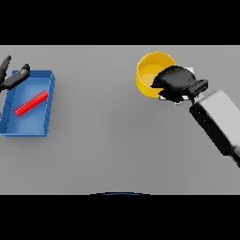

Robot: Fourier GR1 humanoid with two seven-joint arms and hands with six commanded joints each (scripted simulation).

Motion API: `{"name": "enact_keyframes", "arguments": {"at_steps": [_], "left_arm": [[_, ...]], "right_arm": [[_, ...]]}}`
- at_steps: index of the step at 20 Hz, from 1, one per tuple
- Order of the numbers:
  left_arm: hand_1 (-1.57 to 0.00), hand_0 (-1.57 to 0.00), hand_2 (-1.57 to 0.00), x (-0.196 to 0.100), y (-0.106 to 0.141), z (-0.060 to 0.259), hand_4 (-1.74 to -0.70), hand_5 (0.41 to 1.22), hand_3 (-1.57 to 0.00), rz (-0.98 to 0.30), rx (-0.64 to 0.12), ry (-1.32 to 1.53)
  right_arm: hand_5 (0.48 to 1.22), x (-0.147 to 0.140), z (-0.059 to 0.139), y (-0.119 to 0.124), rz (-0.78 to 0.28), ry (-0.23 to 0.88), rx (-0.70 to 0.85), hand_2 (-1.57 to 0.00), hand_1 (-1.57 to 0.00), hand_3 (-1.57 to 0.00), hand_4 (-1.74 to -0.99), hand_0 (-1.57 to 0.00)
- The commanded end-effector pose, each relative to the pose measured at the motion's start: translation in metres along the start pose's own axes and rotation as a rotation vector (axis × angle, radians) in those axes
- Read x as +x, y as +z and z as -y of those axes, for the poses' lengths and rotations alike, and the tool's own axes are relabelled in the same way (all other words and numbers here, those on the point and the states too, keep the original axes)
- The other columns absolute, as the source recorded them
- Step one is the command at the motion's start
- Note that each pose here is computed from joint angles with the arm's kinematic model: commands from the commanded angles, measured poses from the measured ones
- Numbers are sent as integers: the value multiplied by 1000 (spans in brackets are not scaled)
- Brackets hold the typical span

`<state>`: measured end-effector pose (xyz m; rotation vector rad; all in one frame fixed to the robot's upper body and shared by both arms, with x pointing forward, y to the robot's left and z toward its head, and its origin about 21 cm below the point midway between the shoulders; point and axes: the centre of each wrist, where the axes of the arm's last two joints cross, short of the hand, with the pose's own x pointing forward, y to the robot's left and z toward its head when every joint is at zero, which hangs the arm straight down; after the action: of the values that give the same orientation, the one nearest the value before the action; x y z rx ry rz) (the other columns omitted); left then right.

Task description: Pick up the red beaker and tilt it to pour out 1 green nut into yellow bowl. Pick up the yellow bowl and place it on the metallic measuring scale.

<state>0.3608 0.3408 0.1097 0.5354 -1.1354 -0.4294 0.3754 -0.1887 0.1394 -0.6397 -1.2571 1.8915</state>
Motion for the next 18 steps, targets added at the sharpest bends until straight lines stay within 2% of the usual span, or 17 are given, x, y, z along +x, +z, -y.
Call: {"name": "enact_keyframes", "arguments": {"at_steps": [1,9,13,18], "left_arm": [[1,1,1,0,1,2,-840,737,1,1,1,-4],[1,1,1,5,8,-4,-858,768,1,-26,16,-9],[1,1,1,11,7,-1,-864,789,1,-42,13,-9],[1,1,1,6,5,0,-858,809,1,-39,16,-20]], "right_arm": [[1221,-10,1,0,-25,-4,-9,-1538,-1570,-1151,-1741,-1562],[1221,-58,-11,-9,-191,-60,-38,-1533,-1571,-1159,-1741,-1570],[1221,-79,-30,-9,-216,-96,-22,-1450,-1571,-1240,-1741,-1570],[1221,-83,-46,-19,-230,-140,0,-1386,-1571,-1374,-1741,-1571]]}}
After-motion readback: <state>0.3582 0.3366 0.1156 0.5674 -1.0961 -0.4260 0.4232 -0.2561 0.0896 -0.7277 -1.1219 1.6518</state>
